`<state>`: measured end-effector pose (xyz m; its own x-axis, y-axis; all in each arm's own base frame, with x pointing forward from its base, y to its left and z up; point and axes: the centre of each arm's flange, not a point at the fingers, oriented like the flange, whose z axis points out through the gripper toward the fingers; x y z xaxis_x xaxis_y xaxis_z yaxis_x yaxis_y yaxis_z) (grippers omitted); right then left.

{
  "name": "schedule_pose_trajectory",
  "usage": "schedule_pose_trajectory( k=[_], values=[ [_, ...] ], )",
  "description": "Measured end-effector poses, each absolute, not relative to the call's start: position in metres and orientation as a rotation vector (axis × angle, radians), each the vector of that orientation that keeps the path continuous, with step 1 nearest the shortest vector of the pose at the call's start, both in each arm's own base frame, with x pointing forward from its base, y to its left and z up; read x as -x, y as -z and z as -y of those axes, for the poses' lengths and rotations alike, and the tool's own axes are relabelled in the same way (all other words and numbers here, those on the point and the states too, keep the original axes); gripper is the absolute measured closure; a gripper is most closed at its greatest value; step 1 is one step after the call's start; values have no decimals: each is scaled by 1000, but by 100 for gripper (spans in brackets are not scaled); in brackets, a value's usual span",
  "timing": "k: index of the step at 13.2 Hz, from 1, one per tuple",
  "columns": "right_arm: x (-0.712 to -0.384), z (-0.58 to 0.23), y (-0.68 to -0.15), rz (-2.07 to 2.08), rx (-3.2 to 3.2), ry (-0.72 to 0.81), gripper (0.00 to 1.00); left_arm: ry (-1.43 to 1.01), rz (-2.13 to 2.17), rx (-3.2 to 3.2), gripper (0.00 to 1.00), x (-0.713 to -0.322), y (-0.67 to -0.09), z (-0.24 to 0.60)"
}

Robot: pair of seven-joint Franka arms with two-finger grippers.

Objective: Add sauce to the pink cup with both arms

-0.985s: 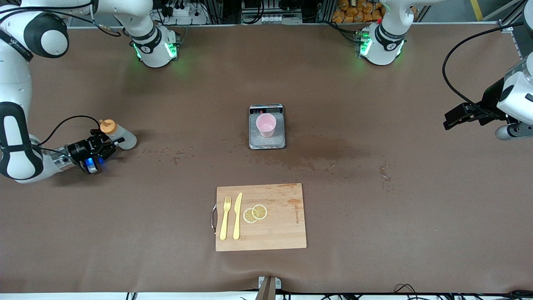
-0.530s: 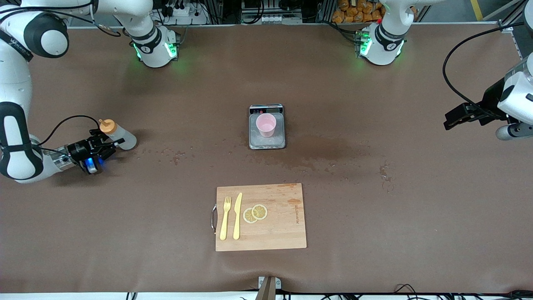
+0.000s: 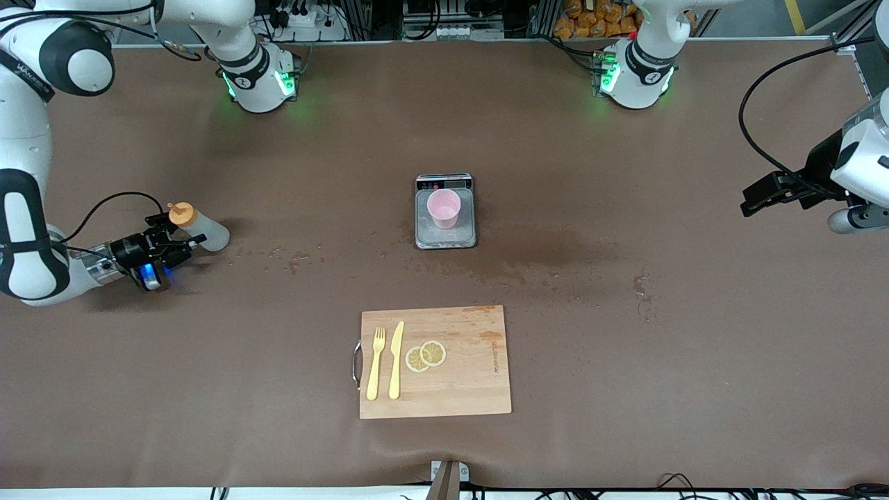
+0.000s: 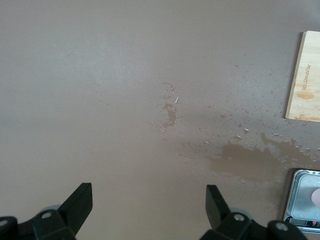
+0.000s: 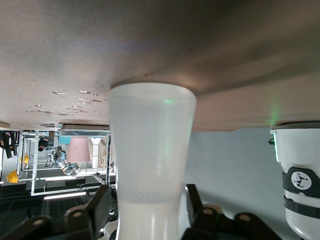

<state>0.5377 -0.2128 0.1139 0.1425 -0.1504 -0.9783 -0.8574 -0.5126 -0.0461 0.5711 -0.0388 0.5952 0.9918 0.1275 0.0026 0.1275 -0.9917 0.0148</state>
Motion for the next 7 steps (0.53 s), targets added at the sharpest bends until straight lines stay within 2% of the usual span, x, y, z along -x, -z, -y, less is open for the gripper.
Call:
schedule_pose_trajectory(
  k=[2, 3, 7],
  values=[
    [-546, 220, -130, -969, 1818, -1379, 4, -6, -200, -3121, 0, -571, -595, 39],
    [-551, 225, -140, -970, 1846, -1361, 0, -6, -200, -3121, 0, -571, -595, 39],
    [-573, 255, -192, -978, 2012, -1278, 0, -6, -200, -3121, 0, -571, -595, 39]
  ],
)
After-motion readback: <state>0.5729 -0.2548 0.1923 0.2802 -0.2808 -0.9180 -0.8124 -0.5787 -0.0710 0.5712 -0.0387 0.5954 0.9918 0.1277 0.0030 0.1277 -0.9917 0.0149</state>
